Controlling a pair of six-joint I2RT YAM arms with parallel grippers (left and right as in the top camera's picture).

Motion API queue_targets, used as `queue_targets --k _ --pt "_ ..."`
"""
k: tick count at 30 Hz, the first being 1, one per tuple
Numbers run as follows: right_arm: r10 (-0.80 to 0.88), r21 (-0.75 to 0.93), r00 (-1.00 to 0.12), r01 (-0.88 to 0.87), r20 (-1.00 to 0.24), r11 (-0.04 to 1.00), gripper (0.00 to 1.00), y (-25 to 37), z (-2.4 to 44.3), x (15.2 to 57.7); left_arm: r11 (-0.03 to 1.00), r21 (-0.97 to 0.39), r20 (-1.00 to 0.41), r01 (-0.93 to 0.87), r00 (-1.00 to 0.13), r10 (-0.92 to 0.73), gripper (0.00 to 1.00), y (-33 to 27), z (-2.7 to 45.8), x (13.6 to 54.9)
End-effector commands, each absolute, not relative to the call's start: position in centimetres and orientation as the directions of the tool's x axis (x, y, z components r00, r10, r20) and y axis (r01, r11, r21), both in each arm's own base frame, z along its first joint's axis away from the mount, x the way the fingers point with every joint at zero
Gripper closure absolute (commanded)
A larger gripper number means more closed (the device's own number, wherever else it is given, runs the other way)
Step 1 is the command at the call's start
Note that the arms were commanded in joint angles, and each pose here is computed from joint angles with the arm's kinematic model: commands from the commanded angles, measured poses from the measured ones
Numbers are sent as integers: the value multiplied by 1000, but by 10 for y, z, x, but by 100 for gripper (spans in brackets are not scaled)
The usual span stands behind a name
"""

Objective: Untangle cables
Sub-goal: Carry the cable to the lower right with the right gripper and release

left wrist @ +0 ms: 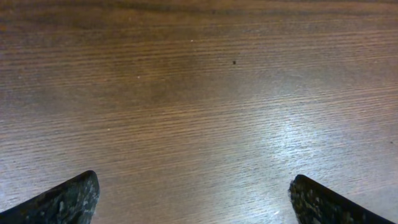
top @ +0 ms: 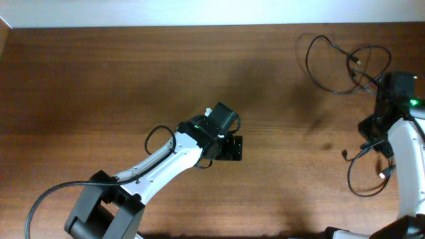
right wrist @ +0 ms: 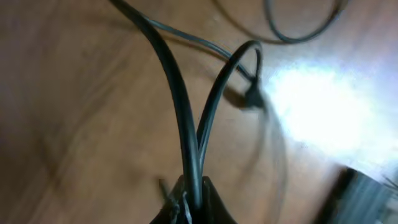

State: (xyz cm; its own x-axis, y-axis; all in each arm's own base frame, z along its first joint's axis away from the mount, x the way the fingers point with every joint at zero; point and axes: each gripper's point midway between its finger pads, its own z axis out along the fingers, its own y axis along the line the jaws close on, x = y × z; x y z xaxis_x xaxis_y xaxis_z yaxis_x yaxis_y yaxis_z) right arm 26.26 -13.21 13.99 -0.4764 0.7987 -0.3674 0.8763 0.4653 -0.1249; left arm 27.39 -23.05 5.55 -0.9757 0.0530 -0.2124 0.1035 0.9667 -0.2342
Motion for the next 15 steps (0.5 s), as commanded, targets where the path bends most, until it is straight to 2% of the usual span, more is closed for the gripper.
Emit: queue_targets --k 1,3,4,5,6,7,10,11,15 --pt "805 -143 -471 881 -361 451 94 -133 112 255 964 -237 -208 121 -975 71 1 -233 55 273" --pt "804 -135 -467 882 -367 451 75 -133 110 257 964 -237 -208 121 -976 71 1 -233 55 273" --pt "805 -113 -460 884 -373 453 41 -133 112 263 964 -237 -208 121 -976 71 1 -233 55 273" --pt "808 -94 -457 884 -373 457 17 -131 115 266 964 -237 -208 121 -975 71 1 -233 55 273" --pt "806 -77 -456 883 -377 464 4 -131 121 272 964 -237 -208 121 -976 71 1 -233 55 273" --pt "796 -44 -469 870 -383 491 1 -130 134 282 964 -237 -208 121 -976 71 1 -233 55 273" --pt "790 37 -460 855 -406 517 1 -126 190 299 964 -237 -208 121 -976 71 1 -233 55 273" --pt "790 81 -449 848 -417 524 1 -122 224 302 964 -237 -208 121 -976 71 1 -233 55 273" --pt "791 76 -451 848 -414 524 1 -118 263 285 964 -237 -208 121 -976 71 1 -233 55 273"
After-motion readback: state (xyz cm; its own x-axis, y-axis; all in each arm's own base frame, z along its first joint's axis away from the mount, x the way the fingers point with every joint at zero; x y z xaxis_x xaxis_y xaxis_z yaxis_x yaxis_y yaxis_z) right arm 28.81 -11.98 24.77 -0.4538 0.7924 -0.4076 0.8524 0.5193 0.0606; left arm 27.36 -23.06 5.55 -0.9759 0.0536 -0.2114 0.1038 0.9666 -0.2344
